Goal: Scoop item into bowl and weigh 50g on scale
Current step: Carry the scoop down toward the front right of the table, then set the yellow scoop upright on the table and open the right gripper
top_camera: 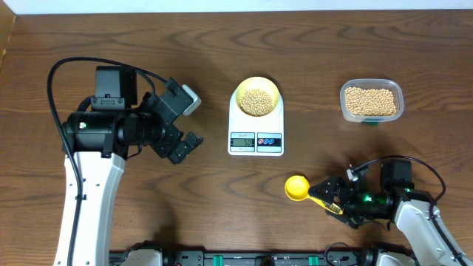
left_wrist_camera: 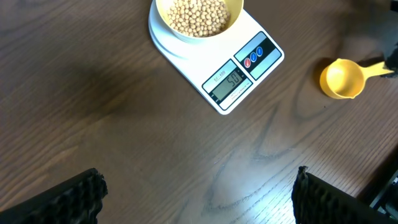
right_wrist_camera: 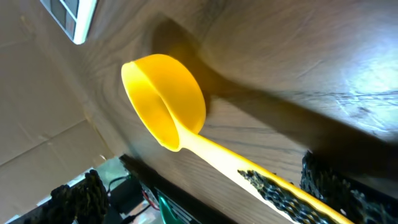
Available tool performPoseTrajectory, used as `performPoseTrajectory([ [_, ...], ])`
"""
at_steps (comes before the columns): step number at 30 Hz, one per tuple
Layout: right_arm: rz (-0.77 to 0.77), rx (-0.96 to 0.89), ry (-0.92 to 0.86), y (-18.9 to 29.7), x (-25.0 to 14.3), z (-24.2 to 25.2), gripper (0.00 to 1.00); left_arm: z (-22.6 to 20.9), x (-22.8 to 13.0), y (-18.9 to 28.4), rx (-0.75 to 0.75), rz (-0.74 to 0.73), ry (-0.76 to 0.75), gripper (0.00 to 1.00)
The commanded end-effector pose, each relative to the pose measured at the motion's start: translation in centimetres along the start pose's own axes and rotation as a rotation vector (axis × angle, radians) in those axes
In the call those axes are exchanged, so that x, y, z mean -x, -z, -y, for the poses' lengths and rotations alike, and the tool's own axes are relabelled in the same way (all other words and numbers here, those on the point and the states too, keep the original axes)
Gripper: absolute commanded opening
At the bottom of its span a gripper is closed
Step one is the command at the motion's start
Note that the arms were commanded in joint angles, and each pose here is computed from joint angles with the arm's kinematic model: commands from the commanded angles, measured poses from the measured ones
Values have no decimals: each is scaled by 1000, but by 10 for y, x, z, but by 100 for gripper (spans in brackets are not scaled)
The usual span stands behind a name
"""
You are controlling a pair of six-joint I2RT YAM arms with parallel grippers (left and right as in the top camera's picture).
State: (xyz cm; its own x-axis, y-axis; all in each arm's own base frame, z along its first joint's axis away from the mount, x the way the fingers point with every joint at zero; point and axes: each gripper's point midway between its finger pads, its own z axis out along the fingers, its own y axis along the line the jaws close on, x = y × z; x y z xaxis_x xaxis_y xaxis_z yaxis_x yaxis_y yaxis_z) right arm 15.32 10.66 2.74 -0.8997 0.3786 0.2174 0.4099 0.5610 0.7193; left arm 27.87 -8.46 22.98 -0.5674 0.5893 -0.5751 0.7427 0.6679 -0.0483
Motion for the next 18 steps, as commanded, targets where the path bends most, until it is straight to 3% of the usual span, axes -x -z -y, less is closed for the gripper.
performPoseTrajectory([
  [1, 61, -54, 23, 14, 15, -8, 99, 0, 0, 0, -8, 2, 0, 98],
  [12, 210, -2, 228, 71, 23, -79, 99, 0, 0, 0, -8, 2, 0, 98],
  [18, 364, -107, 297, 89, 32, -72, 99, 0, 0, 0, -8, 2, 0, 98],
])
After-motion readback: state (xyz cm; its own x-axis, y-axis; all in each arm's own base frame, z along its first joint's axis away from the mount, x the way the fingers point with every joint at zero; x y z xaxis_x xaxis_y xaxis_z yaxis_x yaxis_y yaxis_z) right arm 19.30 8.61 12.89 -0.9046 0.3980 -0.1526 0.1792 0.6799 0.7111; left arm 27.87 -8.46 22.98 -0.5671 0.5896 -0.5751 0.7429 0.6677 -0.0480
